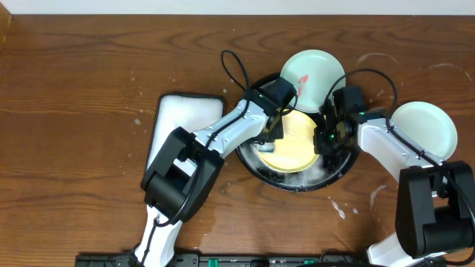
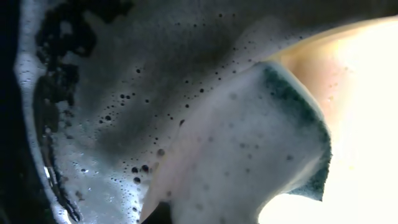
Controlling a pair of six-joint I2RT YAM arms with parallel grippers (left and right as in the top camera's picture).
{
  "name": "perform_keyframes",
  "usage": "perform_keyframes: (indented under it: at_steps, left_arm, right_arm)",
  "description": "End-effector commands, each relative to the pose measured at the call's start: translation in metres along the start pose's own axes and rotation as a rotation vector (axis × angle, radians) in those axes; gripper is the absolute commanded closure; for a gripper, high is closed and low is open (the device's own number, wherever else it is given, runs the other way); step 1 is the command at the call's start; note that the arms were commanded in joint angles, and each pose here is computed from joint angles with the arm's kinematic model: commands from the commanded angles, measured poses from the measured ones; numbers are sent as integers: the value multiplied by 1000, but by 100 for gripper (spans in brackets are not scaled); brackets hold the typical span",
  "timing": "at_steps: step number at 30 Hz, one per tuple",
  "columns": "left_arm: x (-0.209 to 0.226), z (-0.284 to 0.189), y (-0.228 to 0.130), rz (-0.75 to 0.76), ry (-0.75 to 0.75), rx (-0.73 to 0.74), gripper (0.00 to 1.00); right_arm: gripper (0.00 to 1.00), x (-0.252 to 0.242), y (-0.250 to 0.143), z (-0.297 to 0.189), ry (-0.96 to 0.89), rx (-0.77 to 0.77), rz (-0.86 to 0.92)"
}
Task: Clean dirty plates on tray and stack at the side
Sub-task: 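Return the sponge with left gripper to the foam tray, then tilt the yellow plate up with right gripper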
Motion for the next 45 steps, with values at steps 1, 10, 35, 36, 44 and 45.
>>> perform_keyframes:
  at_steps: [1, 10, 35, 36, 44, 45]
  left_arm:
    - [63, 0, 29, -24, 240, -136, 93]
    - [63, -104, 49, -80, 110, -291, 92]
    - [197, -86, 2, -202, 167, 29, 59]
    - [197, -86, 2, -202, 167, 29, 52]
    - [197, -86, 2, -202, 167, 29, 20]
    - [197, -86, 2, -203, 167, 29, 20]
  right_arm:
    - [99, -16, -3, 3, -93, 9, -42]
    - [99, -16, -5, 3, -93, 15, -41]
    - [99, 2, 25, -41, -64, -179, -26]
    - [99, 4, 28, -52, -86, -215, -40]
    - [99, 18, 39, -121, -321, -441, -219]
    - [99, 18, 40, -126, -356, -457, -250]
Point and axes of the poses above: each gripper's point midway between its finger pads, its own z axis out along the fingers, its own x axis along the line the jaws close on, y = z × x, the point moved 1 cm from there along -z, back along the fingers, and after that the axes turned 2 degrees about -z, right-handed, at the moved point
